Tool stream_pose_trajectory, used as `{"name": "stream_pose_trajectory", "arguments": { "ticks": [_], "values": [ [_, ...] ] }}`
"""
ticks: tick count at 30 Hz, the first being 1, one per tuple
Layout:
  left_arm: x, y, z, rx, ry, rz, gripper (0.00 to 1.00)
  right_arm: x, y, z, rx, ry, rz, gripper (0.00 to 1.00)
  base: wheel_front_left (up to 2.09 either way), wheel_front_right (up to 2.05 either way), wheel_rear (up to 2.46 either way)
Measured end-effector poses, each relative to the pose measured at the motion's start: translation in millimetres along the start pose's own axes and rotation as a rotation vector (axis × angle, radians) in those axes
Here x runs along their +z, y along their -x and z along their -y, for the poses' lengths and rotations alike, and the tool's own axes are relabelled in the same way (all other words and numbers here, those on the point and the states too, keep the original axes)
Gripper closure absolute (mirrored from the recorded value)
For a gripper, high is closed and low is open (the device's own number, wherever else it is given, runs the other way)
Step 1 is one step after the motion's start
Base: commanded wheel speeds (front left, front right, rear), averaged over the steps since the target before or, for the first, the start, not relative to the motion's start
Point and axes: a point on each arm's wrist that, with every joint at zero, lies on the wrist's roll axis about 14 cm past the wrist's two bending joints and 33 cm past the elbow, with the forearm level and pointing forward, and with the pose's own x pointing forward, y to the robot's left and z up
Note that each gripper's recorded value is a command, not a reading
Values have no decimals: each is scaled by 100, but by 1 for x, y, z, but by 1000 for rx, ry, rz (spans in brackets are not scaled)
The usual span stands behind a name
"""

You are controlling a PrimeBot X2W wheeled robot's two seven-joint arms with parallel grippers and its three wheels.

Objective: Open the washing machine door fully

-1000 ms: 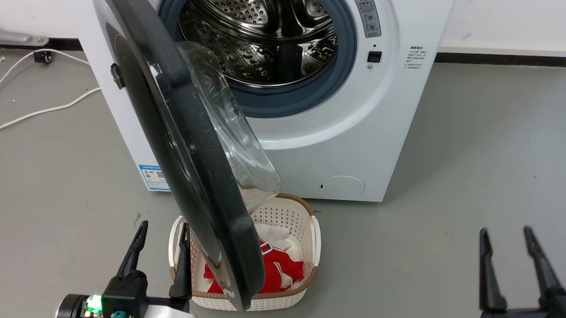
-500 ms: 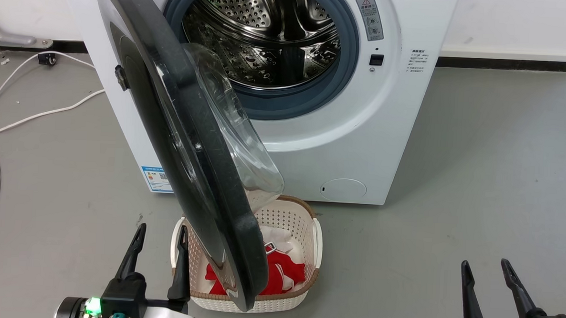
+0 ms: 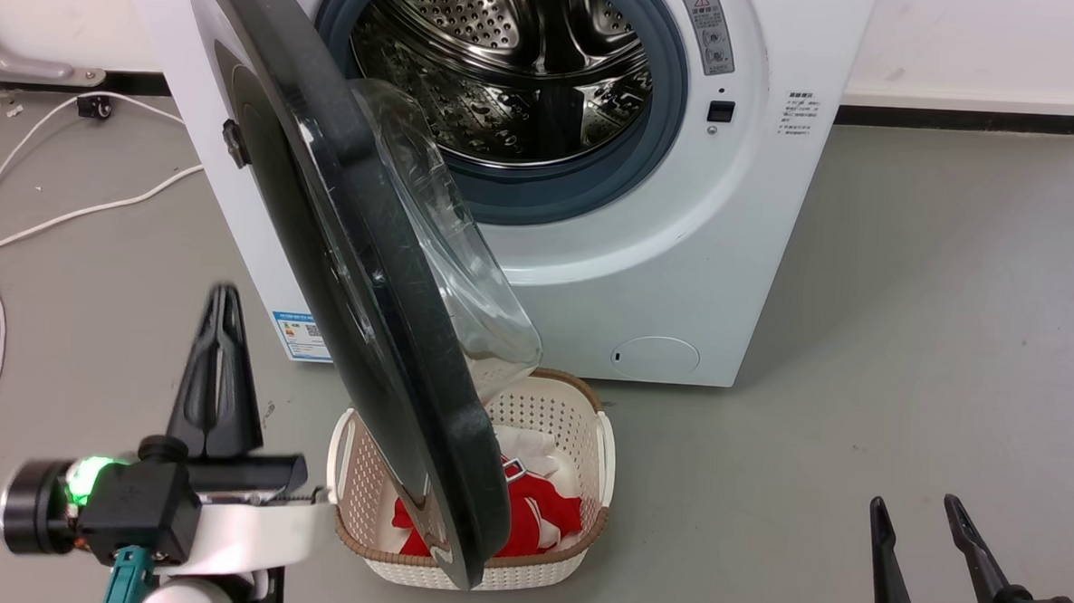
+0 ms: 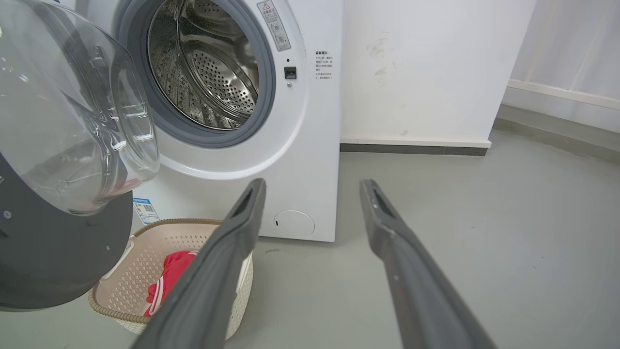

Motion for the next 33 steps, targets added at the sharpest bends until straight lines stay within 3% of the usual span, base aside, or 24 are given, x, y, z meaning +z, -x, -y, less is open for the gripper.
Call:
{"name": "stream_pose_trajectory", "arguments": {
  "ticks": [8,11,22,33],
  "values": [
    [93,-18,42,-125,14,308,100,-1,2,-2,3,-8,-4,0,0,0,0],
    [118,-13,72,-219,61,387,100,-1,2,-2,4,-10,-4,0,0,0,0],
    [139,13,147,-485,196,431,100,-1,3,-5,10,-13,-1,0,0,0,0],
    [126,50,213,-721,297,346,100,-2,4,-7,11,-19,-6,0,0,0,0]
  ]
}}
